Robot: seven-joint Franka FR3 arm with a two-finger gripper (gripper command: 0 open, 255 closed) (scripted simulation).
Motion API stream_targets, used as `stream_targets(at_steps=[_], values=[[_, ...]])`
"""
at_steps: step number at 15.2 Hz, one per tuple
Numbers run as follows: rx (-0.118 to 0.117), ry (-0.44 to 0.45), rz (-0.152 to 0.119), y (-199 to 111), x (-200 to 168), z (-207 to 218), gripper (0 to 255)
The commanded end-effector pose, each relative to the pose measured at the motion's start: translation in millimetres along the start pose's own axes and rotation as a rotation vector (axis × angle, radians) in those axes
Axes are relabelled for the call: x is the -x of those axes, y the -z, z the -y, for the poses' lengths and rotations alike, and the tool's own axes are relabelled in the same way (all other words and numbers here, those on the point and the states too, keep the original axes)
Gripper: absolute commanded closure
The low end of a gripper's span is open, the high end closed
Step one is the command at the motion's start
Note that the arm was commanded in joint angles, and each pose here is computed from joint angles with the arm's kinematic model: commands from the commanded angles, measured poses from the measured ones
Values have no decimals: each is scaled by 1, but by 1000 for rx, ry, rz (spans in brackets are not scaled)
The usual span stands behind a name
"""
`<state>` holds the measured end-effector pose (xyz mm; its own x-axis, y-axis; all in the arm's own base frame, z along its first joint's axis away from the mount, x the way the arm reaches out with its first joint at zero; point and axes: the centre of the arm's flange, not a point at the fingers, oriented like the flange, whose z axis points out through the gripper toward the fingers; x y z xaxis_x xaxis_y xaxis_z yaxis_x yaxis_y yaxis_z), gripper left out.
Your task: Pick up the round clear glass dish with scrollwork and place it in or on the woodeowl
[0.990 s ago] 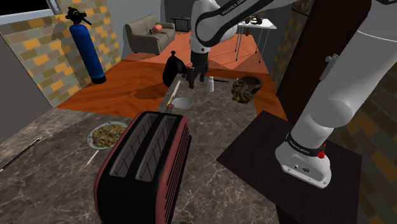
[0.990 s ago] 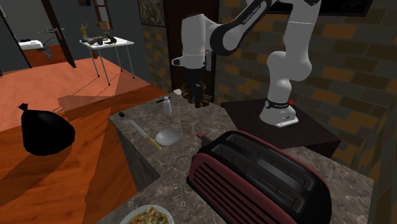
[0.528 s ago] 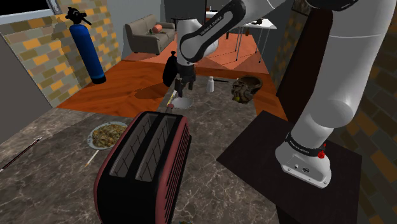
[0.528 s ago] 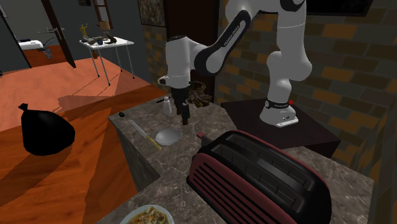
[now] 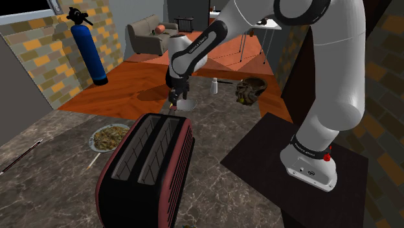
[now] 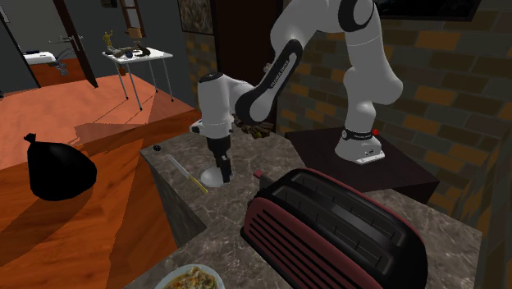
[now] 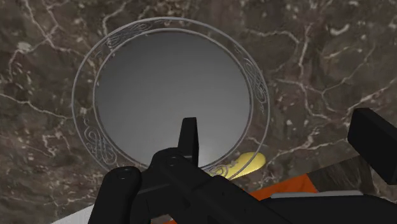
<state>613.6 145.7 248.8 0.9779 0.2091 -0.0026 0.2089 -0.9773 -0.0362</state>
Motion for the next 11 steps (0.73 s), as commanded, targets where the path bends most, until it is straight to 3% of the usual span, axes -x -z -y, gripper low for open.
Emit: stream_targets(at_steps=[1, 5, 11], values=[[0, 0, 0, -11, -1, 0, 0], [0, 0, 0, -35, -1, 0, 0], [0, 0, 0, -35, -1, 0, 0]])
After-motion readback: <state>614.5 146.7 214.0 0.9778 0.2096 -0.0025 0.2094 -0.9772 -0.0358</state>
